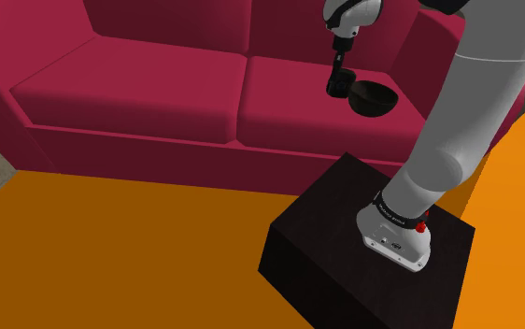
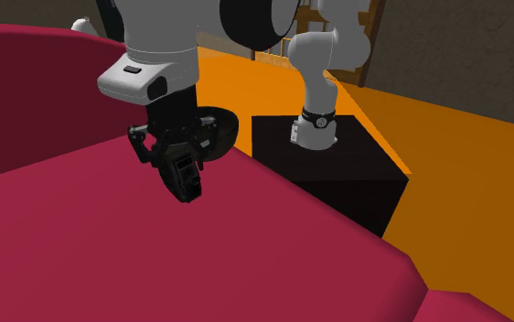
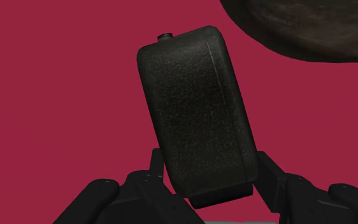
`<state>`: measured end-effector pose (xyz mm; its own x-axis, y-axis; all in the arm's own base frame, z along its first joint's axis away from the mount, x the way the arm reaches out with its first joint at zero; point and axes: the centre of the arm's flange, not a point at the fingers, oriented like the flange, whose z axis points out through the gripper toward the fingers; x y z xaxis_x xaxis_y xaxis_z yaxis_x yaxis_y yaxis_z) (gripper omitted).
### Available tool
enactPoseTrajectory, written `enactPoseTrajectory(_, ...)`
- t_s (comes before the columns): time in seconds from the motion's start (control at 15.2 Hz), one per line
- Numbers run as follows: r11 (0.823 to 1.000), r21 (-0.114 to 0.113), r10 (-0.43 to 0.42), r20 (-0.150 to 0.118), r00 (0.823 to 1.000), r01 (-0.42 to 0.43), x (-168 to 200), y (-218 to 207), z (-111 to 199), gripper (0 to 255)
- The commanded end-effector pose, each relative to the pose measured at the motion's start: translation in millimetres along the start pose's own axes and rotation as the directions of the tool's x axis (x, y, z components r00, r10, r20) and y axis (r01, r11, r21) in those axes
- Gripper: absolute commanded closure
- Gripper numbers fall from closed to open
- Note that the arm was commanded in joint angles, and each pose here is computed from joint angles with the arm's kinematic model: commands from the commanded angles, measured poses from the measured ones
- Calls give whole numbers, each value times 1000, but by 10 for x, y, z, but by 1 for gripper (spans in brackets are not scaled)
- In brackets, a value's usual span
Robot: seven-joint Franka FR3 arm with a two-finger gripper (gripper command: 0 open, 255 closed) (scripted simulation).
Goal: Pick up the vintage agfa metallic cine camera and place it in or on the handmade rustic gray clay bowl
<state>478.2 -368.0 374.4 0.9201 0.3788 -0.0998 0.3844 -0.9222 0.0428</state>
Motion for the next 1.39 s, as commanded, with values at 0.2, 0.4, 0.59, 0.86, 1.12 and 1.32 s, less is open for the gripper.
enactPoseTrajectory(0.2,1000,1,1,1,1000,-1,-4,2,7,255)
enactPoseTrajectory(0.4,1000,1,1,1,1000,-1,-20,9,-151,255)
enactPoseTrajectory(0.59,1000,1,1,1,1000,-1,-35,16,-308,255)
enactPoseTrajectory(0.86,1000,1,1,1,1000,-1,-56,25,-518,255)
enactPoseTrajectory(1.12,1000,1,1,1,1000,-1,-78,34,-728,255)
enactPoseTrajectory(1.32,1000,1,1,1,1000,-1,-93,41,-885,255)
